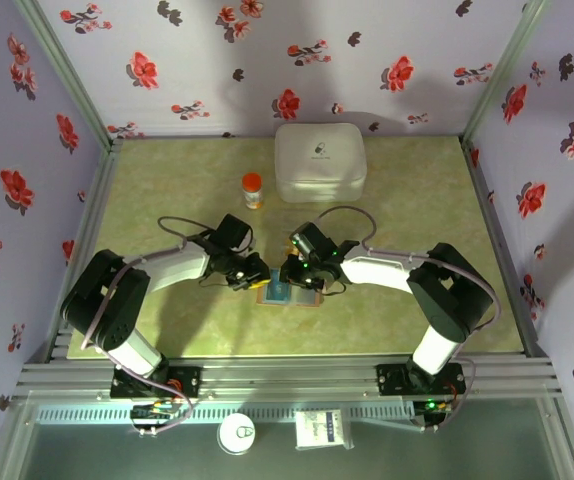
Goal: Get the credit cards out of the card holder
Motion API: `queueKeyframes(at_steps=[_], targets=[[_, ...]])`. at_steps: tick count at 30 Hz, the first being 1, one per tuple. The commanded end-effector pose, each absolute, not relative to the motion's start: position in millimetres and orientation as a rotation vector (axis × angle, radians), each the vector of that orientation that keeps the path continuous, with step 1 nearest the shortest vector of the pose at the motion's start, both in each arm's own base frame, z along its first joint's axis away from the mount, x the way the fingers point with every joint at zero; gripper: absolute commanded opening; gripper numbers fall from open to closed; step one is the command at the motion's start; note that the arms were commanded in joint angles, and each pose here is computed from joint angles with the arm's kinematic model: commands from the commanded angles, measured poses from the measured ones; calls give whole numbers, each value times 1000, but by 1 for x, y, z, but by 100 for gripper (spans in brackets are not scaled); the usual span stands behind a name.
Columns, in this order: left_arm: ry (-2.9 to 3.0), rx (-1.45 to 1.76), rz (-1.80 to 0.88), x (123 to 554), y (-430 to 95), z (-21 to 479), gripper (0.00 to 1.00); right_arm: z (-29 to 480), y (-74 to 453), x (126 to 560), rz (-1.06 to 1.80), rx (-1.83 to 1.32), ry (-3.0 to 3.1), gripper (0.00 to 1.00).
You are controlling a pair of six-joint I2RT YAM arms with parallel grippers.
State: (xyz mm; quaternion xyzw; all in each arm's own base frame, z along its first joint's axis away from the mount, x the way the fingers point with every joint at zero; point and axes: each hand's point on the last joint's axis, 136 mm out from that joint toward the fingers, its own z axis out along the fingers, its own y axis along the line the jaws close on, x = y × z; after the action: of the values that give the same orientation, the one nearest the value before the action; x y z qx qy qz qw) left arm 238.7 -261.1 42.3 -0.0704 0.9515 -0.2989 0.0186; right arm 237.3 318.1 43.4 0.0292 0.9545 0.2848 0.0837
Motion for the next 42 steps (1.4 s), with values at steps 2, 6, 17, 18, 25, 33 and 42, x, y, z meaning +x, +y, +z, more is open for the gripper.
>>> queueKeyframes(at_steps=[2, 6, 17, 18, 25, 33, 42], targets=[[2965, -172, -896, 240, -262, 43, 15, 50, 317, 240, 886, 102, 2823, 25], [2978, -164, -890, 239, -262, 40, 12, 50, 320, 240, 902, 103, 2819, 24], [3035, -177, -841, 231, -255, 26, 6, 41, 320, 238, 905, 116, 2840, 25], [3039, -178, -837, 230, -255, 25, 6, 40, 320, 238, 907, 119, 2842, 24], [3048, -187, -829, 227, -252, 22, 5, 33, 320, 236, 911, 128, 2859, 24], [3052, -195, -828, 226, -252, 21, 4, 26, 312, 233, 848, 135, 2884, 24], [3056, -198, -824, 225, -250, 21, 3, 35, 300, 235, 758, 107, 2871, 25]])
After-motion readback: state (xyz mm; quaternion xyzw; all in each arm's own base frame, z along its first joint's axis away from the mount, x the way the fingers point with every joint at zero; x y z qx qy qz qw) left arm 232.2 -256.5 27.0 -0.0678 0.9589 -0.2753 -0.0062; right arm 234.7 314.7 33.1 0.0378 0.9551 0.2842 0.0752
